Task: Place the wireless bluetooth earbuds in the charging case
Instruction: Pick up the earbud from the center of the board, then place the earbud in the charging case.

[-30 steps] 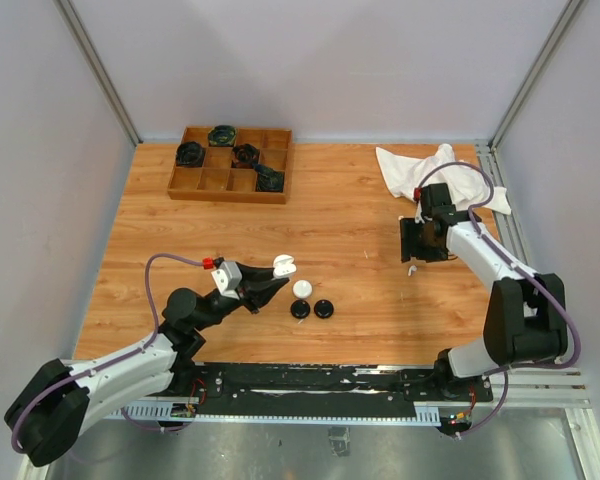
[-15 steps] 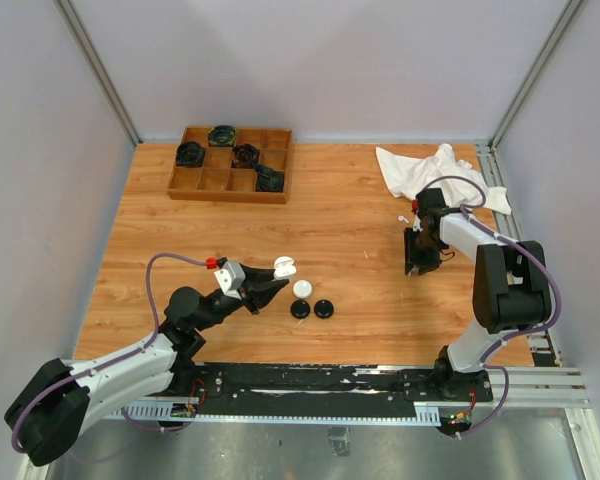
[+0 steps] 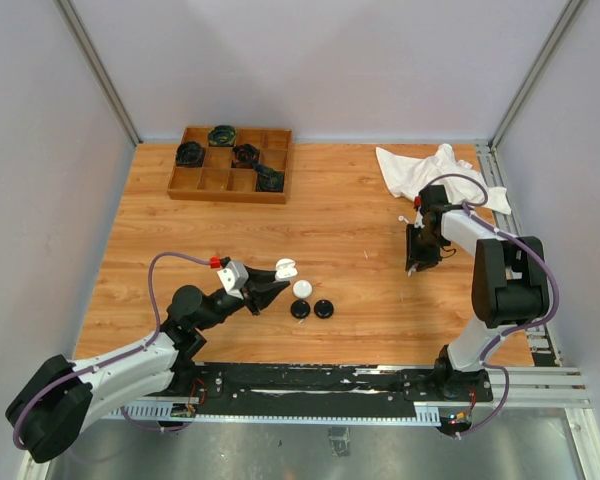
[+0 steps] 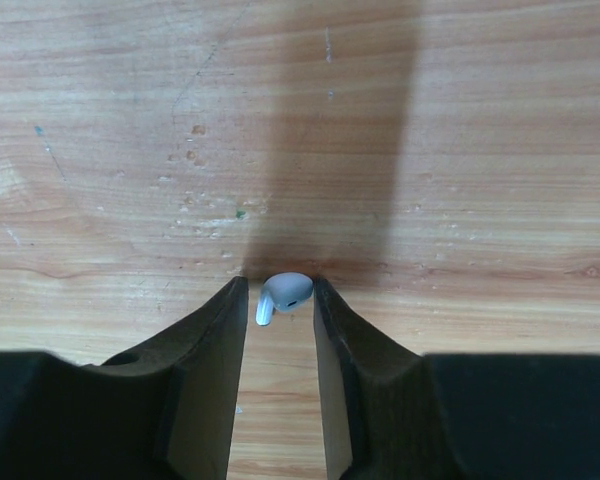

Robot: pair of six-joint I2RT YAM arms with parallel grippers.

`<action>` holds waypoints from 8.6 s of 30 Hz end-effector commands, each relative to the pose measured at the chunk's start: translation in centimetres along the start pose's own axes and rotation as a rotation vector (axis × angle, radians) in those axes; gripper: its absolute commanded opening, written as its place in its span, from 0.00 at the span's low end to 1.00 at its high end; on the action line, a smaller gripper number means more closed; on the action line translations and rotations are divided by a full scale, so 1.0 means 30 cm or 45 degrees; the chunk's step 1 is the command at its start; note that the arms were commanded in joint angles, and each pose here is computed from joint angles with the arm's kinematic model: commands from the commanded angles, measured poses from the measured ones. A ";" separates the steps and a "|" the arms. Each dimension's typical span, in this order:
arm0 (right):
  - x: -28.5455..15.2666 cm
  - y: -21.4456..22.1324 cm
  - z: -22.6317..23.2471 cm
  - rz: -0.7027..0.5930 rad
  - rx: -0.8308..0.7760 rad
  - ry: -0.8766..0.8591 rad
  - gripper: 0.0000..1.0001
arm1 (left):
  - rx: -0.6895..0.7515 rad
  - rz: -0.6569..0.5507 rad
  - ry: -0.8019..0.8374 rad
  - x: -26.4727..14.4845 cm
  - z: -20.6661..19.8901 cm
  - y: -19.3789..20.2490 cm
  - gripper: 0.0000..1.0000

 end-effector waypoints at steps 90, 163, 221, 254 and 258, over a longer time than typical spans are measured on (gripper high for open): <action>-0.762 0.479 0.798 -1.224 -1.277 -1.665 0.20 | 0.093 -0.519 0.188 0.064 -0.034 -0.236 0.00; -0.830 0.450 0.788 -0.419 -0.697 -1.063 0.51 | 0.270 -0.324 -0.029 0.076 0.046 -0.169 0.00; -0.797 0.465 0.765 -0.430 -1.530 -1.114 0.11 | 0.149 -0.313 0.572 0.087 -0.110 -0.208 0.00; -0.874 0.392 0.758 -0.595 -1.910 -1.117 0.45 | 0.041 -0.143 0.497 0.162 -0.058 -0.129 0.00; -0.848 0.308 0.722 -0.630 -1.701 -1.036 0.52 | -0.026 -0.052 0.277 0.174 0.018 -0.070 0.00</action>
Point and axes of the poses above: each gripper's point midway between its finger pads, its own x axis out along the fingers, its own z axis along the line the jaws close on, y = z × x, the point moved 7 cm from there along -x, back along the fingers, and after that the axes turned 8 degrees about x, right-handed, at the moved point
